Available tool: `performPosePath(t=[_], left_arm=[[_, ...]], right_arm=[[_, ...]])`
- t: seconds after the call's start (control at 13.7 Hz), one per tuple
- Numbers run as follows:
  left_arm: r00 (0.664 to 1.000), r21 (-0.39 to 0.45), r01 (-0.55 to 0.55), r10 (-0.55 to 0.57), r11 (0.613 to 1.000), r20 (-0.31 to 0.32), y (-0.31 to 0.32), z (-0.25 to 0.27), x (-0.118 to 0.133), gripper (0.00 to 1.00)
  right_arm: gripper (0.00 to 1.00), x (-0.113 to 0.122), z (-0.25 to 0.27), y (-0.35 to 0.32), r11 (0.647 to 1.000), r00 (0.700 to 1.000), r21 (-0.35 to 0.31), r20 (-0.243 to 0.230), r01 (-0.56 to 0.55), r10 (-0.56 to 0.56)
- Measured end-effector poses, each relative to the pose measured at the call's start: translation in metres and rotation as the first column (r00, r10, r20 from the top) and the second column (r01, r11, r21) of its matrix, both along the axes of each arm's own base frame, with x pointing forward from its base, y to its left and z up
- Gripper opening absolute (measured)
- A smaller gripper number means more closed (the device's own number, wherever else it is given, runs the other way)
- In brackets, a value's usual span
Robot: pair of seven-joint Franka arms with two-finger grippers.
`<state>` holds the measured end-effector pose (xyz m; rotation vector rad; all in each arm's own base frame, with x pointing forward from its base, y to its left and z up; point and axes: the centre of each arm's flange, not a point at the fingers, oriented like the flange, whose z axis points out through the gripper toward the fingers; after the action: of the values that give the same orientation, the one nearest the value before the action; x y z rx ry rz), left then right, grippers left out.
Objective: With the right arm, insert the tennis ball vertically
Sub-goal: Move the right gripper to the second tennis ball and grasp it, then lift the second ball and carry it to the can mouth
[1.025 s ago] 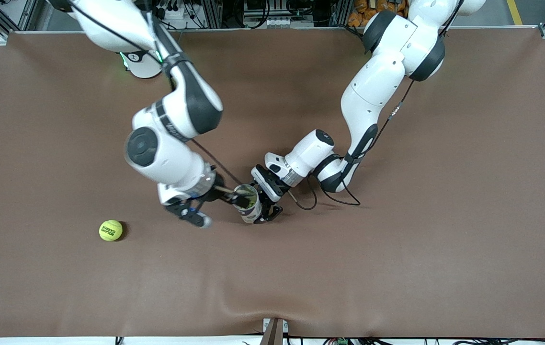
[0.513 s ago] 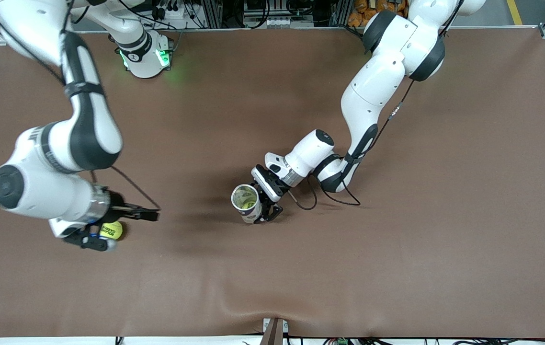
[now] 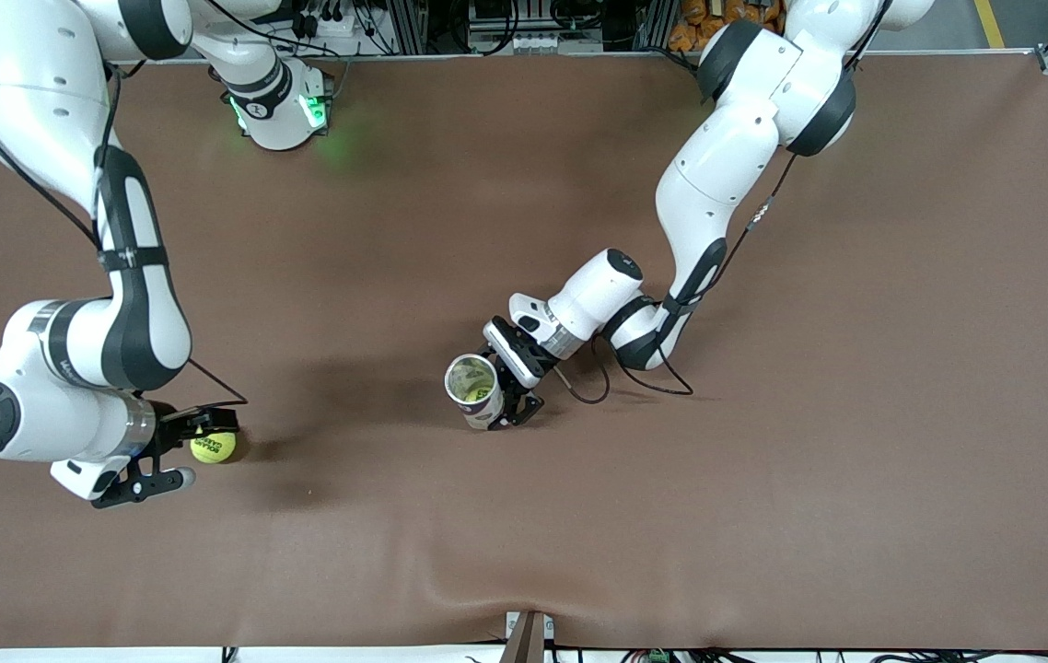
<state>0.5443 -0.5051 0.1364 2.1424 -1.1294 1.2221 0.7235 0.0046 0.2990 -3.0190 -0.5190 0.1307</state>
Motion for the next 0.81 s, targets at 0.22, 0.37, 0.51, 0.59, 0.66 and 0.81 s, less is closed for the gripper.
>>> performPosePath(t=[0.22, 0.37, 0.51, 0.59, 0.66, 0.81], left_arm=[[1.0, 0.0, 0.0, 0.0, 1.0, 0.0, 0.0, 0.0, 0.0, 0.85], [1.0, 0.0, 0.0, 0.0, 1.0, 0.0, 0.0, 0.0, 0.0, 0.85], [1.0, 0.0, 0.0, 0.0, 1.0, 0.0, 0.0, 0.0, 0.0, 0.85], [1.0, 0.0, 0.0, 0.0, 1.0, 0.0, 0.0, 0.0, 0.0, 0.85], [1.0, 0.0, 0.0, 0.0, 1.0, 0.0, 0.0, 0.0, 0.0, 0.85], [1.0, 0.0, 0.0, 0.0, 1.0, 0.0, 0.0, 0.0, 0.0, 0.85]], right_arm=[[1.0, 0.0, -0.03, -0.024, 0.992, 0.992, 0.0, 0.035, -0.124, 0.124], [1.0, -0.008, -0.058, -0.029, 0.99, 0.989, -0.008, 0.047, -0.141, 0.141], [1.0, -0.016, -0.082, -0.029, 0.99, 0.987, -0.019, 0.073, -0.141, 0.142], [1.0, -0.02, -0.09, -0.028, 0.99, 0.987, -0.021, 0.076, -0.141, 0.143], [1.0, -0.024, -0.097, -0.028, 0.99, 0.987, -0.02, 0.071, -0.141, 0.143], [1.0, -0.028, -0.103, -0.028, 0.99, 0.988, -0.019, 0.061, -0.141, 0.142]])
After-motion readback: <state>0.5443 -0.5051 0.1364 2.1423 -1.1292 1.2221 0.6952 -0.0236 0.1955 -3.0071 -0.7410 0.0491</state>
